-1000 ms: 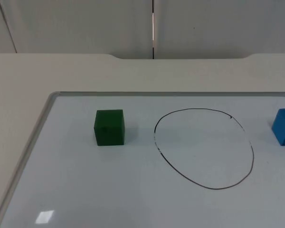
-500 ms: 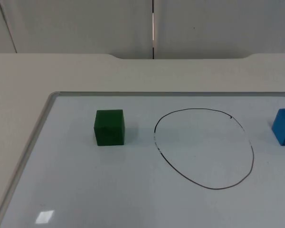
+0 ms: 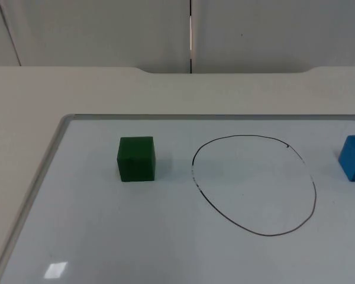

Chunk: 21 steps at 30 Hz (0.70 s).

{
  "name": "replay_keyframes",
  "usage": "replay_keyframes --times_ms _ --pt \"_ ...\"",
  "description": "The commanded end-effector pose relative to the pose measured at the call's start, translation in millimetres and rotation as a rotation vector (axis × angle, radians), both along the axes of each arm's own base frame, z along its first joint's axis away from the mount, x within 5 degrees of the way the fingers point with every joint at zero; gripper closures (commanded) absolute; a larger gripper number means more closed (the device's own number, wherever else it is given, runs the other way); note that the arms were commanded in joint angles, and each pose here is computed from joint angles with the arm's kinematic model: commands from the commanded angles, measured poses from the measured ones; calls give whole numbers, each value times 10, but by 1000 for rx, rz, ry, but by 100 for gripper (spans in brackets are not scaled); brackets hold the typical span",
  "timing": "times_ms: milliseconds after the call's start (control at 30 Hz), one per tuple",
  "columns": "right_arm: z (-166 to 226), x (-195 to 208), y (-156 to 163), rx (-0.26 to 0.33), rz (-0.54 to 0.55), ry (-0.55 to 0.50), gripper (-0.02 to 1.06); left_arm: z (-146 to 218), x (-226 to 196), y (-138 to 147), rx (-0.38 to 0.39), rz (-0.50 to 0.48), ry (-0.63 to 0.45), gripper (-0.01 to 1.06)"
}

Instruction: Push the two cubes into the marked area.

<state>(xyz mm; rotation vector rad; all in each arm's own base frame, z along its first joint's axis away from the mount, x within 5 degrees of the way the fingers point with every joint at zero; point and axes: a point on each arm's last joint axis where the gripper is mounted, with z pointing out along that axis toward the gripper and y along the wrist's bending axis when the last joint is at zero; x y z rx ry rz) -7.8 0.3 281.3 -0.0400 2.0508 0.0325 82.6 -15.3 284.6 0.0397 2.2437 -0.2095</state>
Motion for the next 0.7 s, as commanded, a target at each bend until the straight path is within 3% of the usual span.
replay_keyframes --times_ms 0,33,167,667 --pt "-12 4 -1 -9 -4 -5 -1 68 28 -64 -42 -59 -60 73" --pt "-12 4 -1 -9 -4 -5 -1 89 34 -92 -53 -89 -85 79" --pt "-12 4 -1 -9 -4 -5 -1 126 54 -170 -110 -158 -118 88" --pt "-12 4 -1 -9 -4 -5 -1 58 401 -261 -183 -227 -84 90"
